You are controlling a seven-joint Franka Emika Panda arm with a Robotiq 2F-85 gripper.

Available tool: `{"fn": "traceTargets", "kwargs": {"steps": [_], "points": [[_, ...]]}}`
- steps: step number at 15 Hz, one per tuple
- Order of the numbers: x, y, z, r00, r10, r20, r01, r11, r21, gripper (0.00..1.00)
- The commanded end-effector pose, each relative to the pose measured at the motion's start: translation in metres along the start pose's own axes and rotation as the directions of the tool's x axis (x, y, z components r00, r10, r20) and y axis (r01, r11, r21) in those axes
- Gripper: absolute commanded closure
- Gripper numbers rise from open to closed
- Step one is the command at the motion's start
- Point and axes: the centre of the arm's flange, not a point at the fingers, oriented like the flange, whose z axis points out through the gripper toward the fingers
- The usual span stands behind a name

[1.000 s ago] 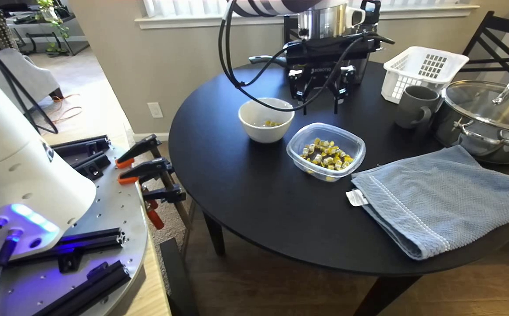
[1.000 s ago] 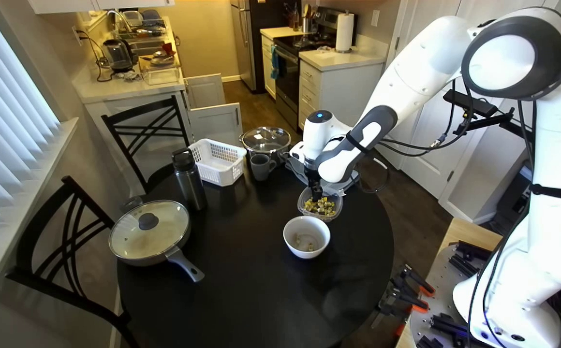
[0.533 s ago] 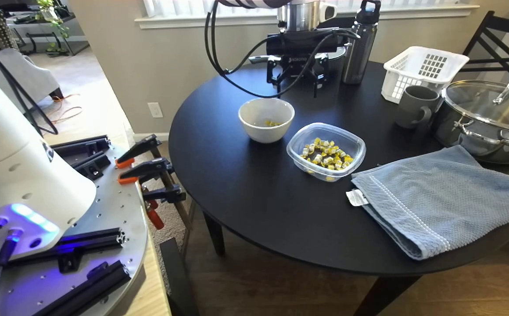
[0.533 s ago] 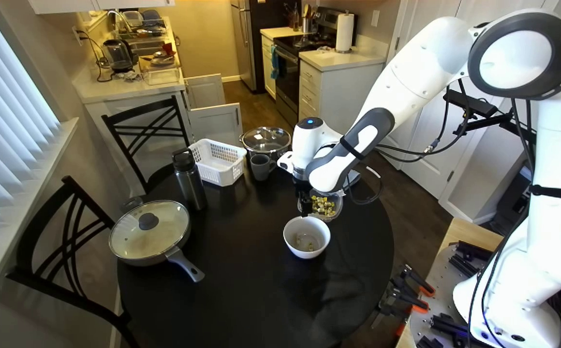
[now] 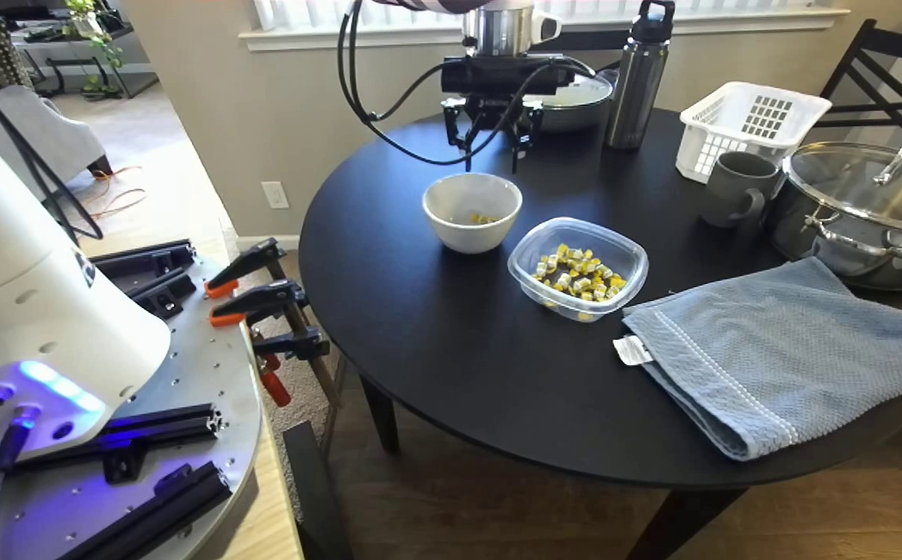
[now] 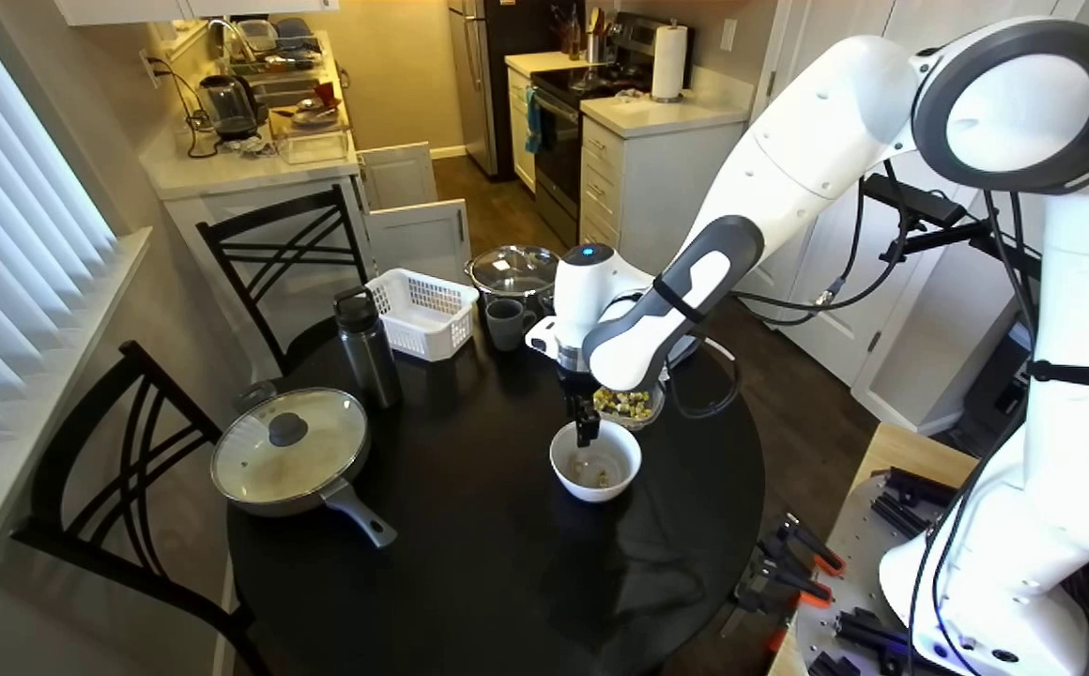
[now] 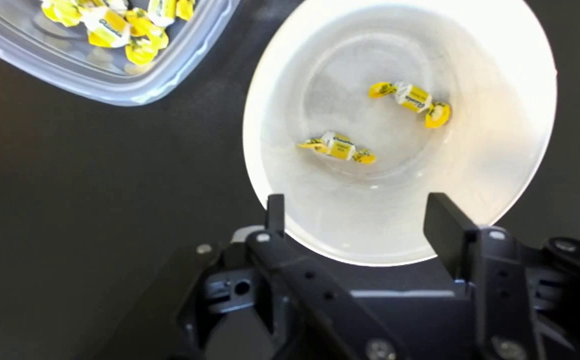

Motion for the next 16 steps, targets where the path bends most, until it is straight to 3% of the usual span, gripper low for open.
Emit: {"fn": "traceTargets", "kwargs": {"steps": [1, 2, 3, 9, 16], "points": [[-0.006, -0.011, 0.004, 0.999, -0.022, 0.026, 0.021, 0.999, 0.044, 0.3], [-0.007, -0.012, 0.007, 0.999, -0.022, 0.036, 0.02, 0.999, 0.047, 0.3], [-0.011, -0.011, 0.011, 0.999, -0.019, 0.042, 0.017, 0.999, 0.051, 0.24], [-0.019, -0.006, 0.042, 0.998, -0.012, 0.068, 0.007, 0.997, 0.077, 0.28], [-0.002, 0.012, 0.073, 0.998, -0.005, 0.067, 0.0, 0.997, 0.073, 0.33]]}}
